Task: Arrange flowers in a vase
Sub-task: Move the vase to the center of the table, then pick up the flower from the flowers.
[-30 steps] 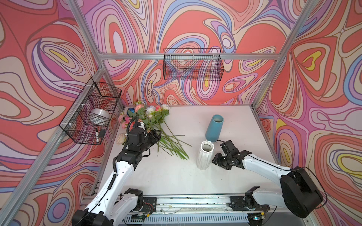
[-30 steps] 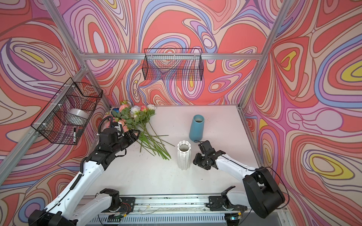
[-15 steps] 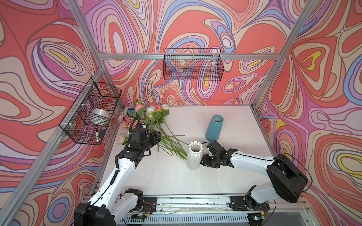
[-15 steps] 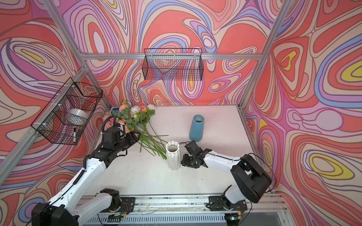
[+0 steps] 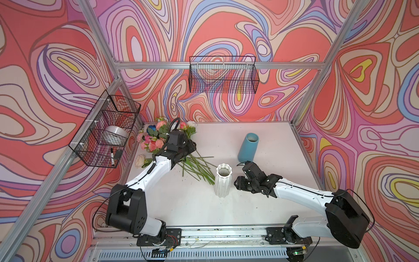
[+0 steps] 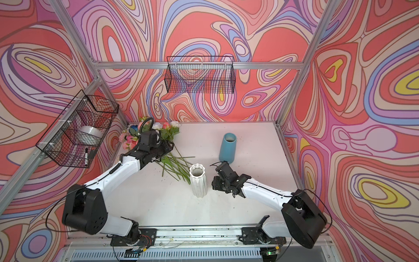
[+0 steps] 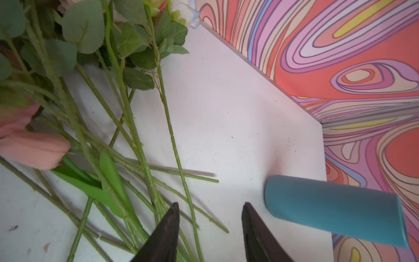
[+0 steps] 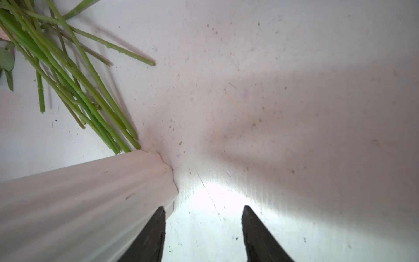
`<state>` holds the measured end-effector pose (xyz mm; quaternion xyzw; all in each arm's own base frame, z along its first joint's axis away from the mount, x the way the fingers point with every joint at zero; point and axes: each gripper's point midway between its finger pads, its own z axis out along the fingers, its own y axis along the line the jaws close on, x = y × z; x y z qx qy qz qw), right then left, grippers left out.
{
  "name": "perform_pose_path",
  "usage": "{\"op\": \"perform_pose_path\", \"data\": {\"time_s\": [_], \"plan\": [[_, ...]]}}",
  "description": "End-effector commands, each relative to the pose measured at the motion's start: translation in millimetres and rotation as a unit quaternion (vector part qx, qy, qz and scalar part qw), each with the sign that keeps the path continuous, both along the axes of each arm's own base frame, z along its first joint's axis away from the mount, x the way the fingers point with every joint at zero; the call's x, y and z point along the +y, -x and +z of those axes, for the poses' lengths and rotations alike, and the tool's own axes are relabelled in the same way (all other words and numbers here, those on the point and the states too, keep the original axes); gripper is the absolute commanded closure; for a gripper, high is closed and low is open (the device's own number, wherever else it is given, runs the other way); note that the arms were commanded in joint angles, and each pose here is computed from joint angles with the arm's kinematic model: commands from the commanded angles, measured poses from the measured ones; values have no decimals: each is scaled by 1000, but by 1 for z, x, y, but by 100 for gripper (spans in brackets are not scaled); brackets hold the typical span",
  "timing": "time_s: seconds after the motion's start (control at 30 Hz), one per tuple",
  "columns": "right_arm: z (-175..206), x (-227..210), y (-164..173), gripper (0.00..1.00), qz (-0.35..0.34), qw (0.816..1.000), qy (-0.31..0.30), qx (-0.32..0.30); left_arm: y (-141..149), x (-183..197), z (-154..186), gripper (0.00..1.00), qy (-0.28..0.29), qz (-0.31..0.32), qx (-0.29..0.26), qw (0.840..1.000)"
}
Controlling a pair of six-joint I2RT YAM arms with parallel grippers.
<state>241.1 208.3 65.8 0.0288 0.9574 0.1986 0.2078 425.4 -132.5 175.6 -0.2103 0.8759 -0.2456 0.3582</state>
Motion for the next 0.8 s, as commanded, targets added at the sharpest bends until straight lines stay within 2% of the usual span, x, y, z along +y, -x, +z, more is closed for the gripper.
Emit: {"op": "perform_pose_path", "data": {"time_s": [0.0, 0.13, 0.3, 0.77], "plan": [[-3, -21, 6, 45, -28, 999, 34, -4, -8, 32, -16, 51, -59, 74, 22, 995], [3, -27, 7, 45, -33, 999, 36, -16, -21, 42, -33, 51, -74, 82, 46, 993], [8, -27, 5, 45, -31, 999, 40, -21, -40, 43, -44, 54, -56, 85, 35, 994], [6, -33, 6, 45, -37, 998, 51, -19, -68, 51, -73, 71, -108, 86, 62, 988]]}}
